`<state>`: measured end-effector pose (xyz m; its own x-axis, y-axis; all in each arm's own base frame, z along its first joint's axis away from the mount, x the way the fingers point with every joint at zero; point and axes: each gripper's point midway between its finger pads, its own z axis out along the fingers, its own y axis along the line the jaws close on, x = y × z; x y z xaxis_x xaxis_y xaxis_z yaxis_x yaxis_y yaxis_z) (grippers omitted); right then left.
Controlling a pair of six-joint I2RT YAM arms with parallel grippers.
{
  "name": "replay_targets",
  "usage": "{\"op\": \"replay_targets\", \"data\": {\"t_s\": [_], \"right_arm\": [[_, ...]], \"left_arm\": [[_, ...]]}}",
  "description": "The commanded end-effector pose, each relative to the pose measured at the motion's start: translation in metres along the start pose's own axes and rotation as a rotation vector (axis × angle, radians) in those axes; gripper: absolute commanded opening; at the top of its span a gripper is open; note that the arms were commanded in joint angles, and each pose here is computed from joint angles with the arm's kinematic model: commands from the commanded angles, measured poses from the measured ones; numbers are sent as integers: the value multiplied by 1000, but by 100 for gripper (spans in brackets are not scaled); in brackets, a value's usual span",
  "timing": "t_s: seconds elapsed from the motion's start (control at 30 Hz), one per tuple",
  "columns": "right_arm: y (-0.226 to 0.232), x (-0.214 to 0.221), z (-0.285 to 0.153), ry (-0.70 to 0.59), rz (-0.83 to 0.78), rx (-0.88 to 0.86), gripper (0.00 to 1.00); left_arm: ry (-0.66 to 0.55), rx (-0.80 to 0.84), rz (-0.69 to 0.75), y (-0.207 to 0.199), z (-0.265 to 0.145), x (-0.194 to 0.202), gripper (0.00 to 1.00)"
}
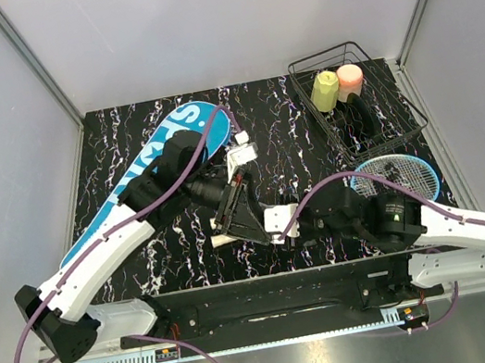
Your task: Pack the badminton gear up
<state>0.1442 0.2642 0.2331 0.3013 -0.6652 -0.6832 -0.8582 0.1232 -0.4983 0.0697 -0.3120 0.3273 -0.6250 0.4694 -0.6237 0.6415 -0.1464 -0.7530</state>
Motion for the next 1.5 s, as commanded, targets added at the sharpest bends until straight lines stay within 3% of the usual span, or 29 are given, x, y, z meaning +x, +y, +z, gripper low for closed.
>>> {"op": "replay_targets", "data": {"t_s": [0.0, 0.2, 0.47, 0.83, 1.33, 1.47], "right_arm": [[-45, -169, -26, -682, -7, 199, 24], [-51, -159, -30, -684, 47, 247, 25], [-53, -147, -33, -683, 119, 285, 25], [-50, -134, -35, -667, 131, 293, 25], [-26, -94, -27, -591, 133, 243, 25], [-26, -88, -27, -571, 132, 250, 25]], "left_arm": [[-190, -231, 208, 63, 19, -63, 54], [-229, -283, 226, 57, 11, -73, 56], [-319, -349, 266, 43, -4, -93, 70], [-416, -416, 312, 23, -25, -110, 74], [-810, -594, 430, -45, -116, -141, 79], [-817, -591, 441, -49, -118, -137, 76]]}}
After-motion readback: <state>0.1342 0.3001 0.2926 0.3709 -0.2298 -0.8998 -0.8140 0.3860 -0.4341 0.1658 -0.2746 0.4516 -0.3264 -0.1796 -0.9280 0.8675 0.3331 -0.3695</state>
